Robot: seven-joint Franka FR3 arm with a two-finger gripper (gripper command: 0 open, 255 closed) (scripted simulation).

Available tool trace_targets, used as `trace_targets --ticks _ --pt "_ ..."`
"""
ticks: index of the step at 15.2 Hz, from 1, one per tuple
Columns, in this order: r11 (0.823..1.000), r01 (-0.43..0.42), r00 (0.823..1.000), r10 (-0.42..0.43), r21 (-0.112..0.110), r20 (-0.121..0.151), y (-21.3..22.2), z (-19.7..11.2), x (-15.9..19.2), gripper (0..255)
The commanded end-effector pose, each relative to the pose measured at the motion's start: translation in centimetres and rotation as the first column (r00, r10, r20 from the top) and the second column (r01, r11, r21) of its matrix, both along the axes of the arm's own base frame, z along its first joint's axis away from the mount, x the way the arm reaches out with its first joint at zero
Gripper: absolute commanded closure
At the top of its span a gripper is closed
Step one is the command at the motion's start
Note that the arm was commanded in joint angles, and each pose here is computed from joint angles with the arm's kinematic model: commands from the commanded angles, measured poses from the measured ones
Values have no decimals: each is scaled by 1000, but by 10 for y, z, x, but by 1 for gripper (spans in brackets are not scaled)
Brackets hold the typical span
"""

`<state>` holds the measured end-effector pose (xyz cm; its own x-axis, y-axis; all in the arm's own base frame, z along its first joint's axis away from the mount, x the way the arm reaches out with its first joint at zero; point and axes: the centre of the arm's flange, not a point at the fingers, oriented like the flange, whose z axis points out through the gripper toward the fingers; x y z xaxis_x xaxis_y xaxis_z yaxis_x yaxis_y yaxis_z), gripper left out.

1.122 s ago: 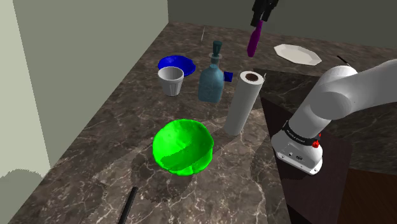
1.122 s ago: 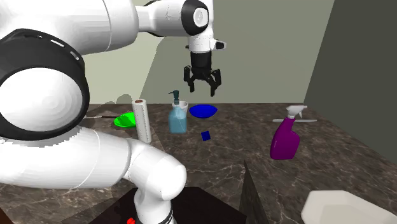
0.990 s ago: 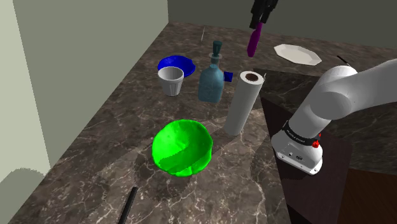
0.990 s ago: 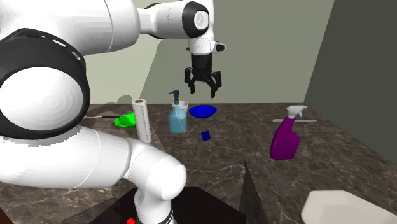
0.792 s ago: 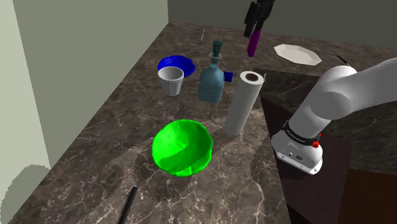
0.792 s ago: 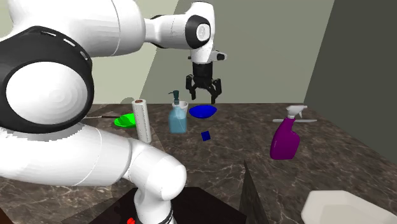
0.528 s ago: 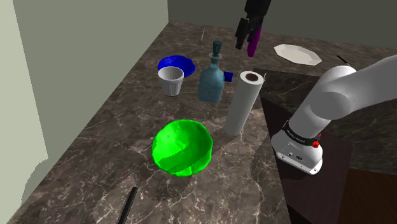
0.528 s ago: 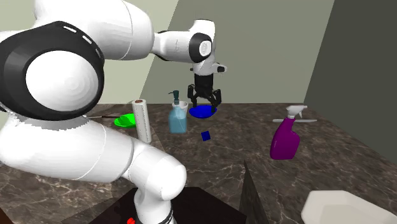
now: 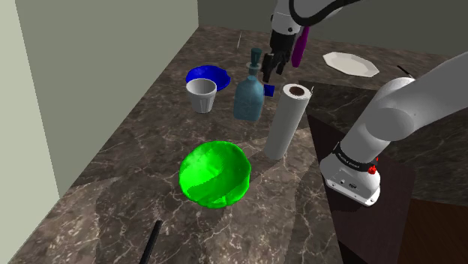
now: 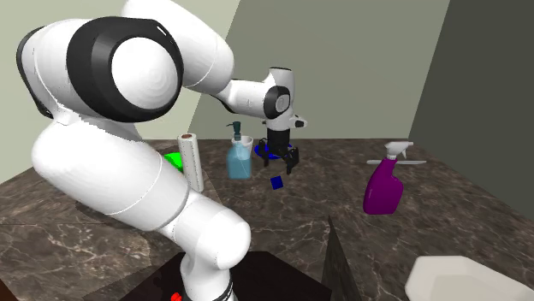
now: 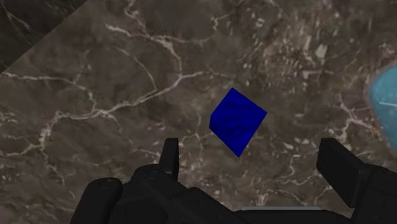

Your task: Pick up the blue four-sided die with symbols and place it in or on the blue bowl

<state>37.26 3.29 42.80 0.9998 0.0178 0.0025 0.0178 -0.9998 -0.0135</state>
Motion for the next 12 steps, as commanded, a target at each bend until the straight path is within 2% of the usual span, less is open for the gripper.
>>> trace_targets --ticks 1,8,12 --pt "1000 6 1000 -6 1 -5 0 -19 7 0" --pt "1000 6 1000 -6 1 -5 1 -59 7 0" --pt "1000 6 1000 -6 1 -5 1 -59 7 0"
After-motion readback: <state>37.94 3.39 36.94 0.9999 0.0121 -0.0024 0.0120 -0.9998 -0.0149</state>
